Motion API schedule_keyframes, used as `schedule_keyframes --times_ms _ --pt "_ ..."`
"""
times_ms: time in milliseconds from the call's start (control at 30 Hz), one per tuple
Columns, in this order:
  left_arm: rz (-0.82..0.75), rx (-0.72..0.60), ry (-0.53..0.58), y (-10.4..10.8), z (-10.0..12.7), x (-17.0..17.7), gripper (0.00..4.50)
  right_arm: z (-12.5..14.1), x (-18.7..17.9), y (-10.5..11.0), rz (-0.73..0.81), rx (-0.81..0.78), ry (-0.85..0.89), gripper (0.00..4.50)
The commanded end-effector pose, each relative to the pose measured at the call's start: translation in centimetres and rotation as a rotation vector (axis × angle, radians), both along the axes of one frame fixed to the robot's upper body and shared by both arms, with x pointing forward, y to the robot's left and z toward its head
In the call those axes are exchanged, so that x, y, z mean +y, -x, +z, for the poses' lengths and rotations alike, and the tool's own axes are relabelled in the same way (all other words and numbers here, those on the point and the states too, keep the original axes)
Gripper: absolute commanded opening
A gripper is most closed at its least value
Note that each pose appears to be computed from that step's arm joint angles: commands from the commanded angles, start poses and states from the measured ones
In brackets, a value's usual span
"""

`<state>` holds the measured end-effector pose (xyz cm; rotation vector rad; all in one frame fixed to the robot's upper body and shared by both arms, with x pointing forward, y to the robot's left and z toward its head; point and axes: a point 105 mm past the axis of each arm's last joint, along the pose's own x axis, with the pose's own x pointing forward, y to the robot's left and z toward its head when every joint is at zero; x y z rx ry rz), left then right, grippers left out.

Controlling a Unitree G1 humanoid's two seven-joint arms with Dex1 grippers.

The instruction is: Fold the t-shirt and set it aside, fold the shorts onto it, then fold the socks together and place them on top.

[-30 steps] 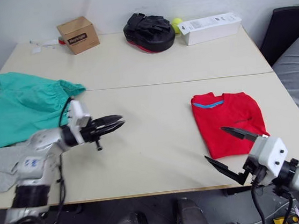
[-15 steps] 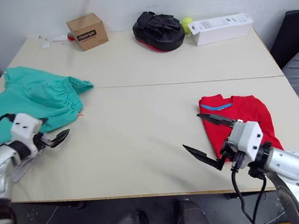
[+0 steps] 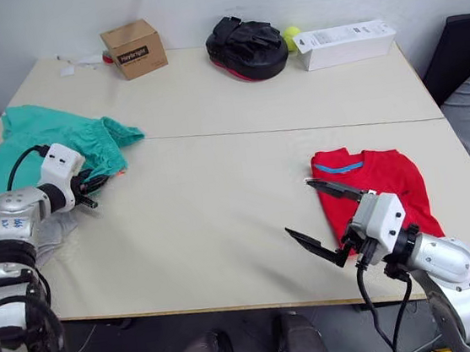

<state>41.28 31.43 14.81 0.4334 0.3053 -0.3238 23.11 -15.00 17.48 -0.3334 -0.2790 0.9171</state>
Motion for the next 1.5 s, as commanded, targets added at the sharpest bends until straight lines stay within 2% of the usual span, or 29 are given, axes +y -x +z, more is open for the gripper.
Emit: schedule_keyframes --times_ms 33,133,167,267,367,433,533,633,700,800,867,933,1000,1133,1267,1300,1400,1467,1500 --pt "-0.069 -0.113 0.057 -0.7 3.0 -1.1 0.08 1.1 -0.7 0.2 -0.036 -0.066 -0.005 4.50" --pt "-0.234 -0.255 0.208 -1.6 6.5 -5.1 0.03 1.1 -0.9 0.1 -0.045 -0.069 0.000 4.50" --pt "-0.320 -0.287 0.226 -1.6 7.5 -6.7 0.03 1.1 -0.9 0.1 -0.047 -0.069 0.000 4.50" --pt "-0.532 -0.355 0.195 -1.4 9.7 -11.0 0.03 1.0 -1.0 0.2 -0.051 -0.069 0.005 4.50" --pt "-0.714 -0.386 0.166 -0.9 10.8 -14.8 0.03 1.0 -1.0 0.2 -0.054 -0.069 0.010 4.50" --pt "-0.846 -0.369 0.139 -0.3 10.7 -17.6 0.03 1.0 -1.1 0.2 -0.056 -0.071 0.013 4.50" --pt "-1.075 -0.267 0.115 1.5 8.9 -22.1 0.03 1.1 -1.2 0.1 -0.071 -0.077 0.021 4.50" --pt "-1.345 -0.091 0.192 5.6 6.6 -25.6 0.03 1.2 -1.4 0.2 -0.088 -0.082 0.027 4.50" --pt "-1.427 -0.011 0.266 8.1 5.6 -27.3 0.03 1.2 -1.5 0.2 -0.093 -0.080 0.030 4.50" --pt "-1.464 0.062 0.276 10.5 3.7 -29.0 0.03 1.1 -1.4 0.3 -0.094 -0.074 0.037 4.50" --pt "-1.456 0.093 0.243 11.4 2.0 -29.7 0.03 0.9 -1.4 0.4 -0.090 -0.065 0.046 4.50" --pt "-1.425 0.140 0.280 11.8 0.9 -30.2 0.03 0.6 -1.3 0.4 -0.084 -0.055 0.067 4.50" --pt "-1.353 0.101 0.310 11.3 0.7 -30.9 0.48 0.4 -1.3 0.4 -0.081 -0.046 0.085 4.50" --pt "-1.365 0.058 0.329 12.0 1.2 -30.7 1.59 0.3 -1.4 0.3 -0.064 -0.023 0.108 4.50" --pt "-1.468 0.068 0.465 14.1 3.7 -28.4 2.95 -0.1 -1.1 0.7 0.023 0.032 0.210 4.50" --pt "-1.468 0.056 0.470 14.3 4.4 -27.5 3.22 0.2 -0.9 0.7 0.039 0.041 0.223 4.50" --pt "-1.380 0.027 0.434 13.8 5.1 -24.6 3.22 0.5 -0.1 0.6 0.088 0.060 0.262 4.50" --pt "-1.268 0.019 0.391 13.0 5.0 -22.5 3.22 0.0 0.8 1.0 0.141 0.072 0.300 4.50" --pt "-1.225 -0.003 0.349 12.7 4.9 -21.4 3.55 -0.4 1.3 1.2 0.166 0.076 0.314 4.50"
